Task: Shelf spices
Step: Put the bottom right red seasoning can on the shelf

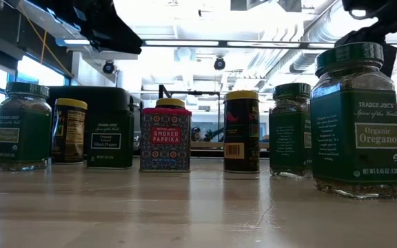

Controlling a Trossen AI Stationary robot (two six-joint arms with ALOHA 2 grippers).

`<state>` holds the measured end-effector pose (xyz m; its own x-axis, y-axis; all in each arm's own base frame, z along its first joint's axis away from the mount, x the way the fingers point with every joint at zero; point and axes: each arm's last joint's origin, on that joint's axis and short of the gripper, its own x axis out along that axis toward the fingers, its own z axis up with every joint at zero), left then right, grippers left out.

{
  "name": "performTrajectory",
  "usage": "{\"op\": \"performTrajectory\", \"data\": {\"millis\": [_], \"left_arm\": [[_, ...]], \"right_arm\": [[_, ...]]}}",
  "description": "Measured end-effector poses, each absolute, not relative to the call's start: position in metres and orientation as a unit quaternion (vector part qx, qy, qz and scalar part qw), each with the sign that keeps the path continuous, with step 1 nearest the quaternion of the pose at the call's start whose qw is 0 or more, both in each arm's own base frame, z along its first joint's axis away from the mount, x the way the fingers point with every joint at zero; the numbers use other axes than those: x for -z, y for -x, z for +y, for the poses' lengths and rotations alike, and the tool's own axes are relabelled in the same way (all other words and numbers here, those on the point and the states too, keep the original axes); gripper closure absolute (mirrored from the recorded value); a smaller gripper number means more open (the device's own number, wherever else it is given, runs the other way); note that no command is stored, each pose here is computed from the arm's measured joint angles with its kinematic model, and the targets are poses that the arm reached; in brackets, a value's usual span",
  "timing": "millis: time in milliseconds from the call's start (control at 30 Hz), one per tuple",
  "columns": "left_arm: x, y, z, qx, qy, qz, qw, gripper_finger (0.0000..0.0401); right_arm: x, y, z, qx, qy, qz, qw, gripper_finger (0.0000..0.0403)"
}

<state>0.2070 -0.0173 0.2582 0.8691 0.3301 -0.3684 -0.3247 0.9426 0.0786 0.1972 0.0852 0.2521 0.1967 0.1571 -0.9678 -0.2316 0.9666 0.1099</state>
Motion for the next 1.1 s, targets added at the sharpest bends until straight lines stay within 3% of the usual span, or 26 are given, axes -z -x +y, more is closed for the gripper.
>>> {"op": "performTrajectory", "data": {"millis": [200,567,833,1100], "left_arm": [[-0.258,-0.207,-0.017,-0.158,-0.004,0.194,0.968,0.0233],[-0.258,-0.207,-0.017,-0.158,-0.004,0.195,0.968,0.0233],[-0.258,-0.207,-0.017,-0.158,-0.005,0.197,0.968,0.0233],[-0.256,-0.207,-0.017,-0.159,-0.004,0.203,0.966,0.0233]], "right_arm": [[-0.233,-0.206,0.103,-0.138,0.06,0.65,0.745,0.0143],[-0.212,-0.22,0.106,-0.075,0.074,0.67,0.735,0.0143],[-0.209,-0.231,0.078,0.022,0.051,0.666,0.744,0.0143],[-0.21,-0.245,0.051,0.023,0.028,0.651,0.758,0.0143]]}}
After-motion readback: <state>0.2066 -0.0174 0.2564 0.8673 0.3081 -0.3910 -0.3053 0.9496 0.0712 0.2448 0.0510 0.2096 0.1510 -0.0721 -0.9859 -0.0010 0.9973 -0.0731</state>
